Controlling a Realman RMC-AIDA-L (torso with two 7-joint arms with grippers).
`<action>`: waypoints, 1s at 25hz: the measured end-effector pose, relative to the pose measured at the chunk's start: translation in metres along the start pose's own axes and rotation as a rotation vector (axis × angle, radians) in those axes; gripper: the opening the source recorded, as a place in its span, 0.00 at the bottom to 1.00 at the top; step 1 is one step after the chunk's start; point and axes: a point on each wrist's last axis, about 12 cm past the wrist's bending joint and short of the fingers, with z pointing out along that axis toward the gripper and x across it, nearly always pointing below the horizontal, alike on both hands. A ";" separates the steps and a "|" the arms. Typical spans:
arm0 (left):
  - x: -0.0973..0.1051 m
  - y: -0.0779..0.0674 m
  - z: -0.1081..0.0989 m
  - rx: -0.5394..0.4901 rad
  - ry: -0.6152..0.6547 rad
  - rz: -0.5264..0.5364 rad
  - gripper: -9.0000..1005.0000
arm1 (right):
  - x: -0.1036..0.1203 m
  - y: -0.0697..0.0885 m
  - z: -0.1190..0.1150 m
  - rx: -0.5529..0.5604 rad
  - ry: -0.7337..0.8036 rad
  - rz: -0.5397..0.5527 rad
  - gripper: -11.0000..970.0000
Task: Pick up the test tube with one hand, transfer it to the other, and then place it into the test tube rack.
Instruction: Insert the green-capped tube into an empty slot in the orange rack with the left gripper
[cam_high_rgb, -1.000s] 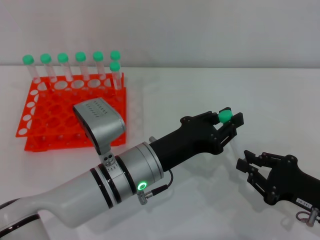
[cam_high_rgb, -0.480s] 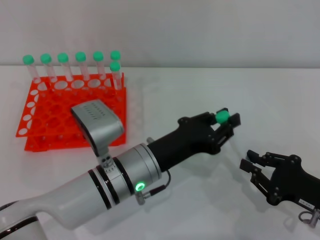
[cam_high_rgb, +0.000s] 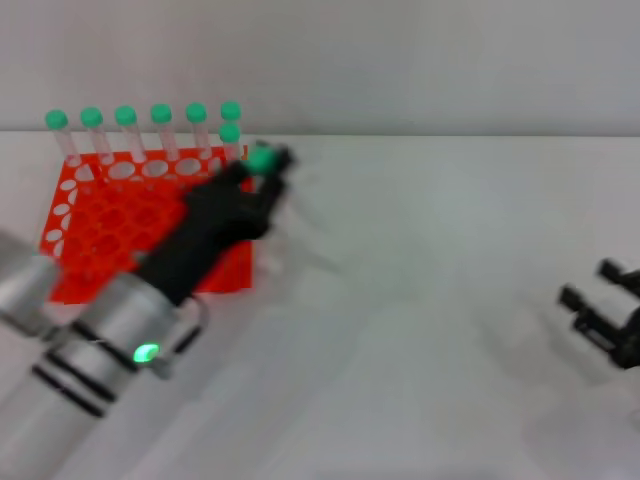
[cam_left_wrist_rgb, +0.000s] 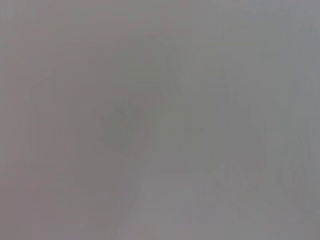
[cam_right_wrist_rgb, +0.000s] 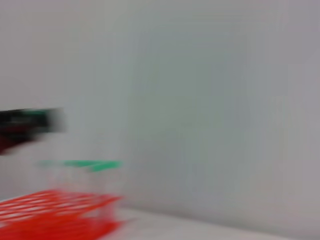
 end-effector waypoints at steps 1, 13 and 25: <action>-0.004 0.007 -0.008 -0.032 -0.033 0.012 0.27 | 0.000 -0.003 -0.002 0.024 -0.004 -0.001 0.53; -0.039 0.060 -0.025 -0.285 -0.174 0.286 0.27 | -0.006 -0.028 -0.028 0.337 -0.114 -0.090 0.89; -0.045 0.085 0.035 -0.383 0.009 0.284 0.26 | -0.009 -0.026 -0.017 0.311 -0.127 -0.095 0.89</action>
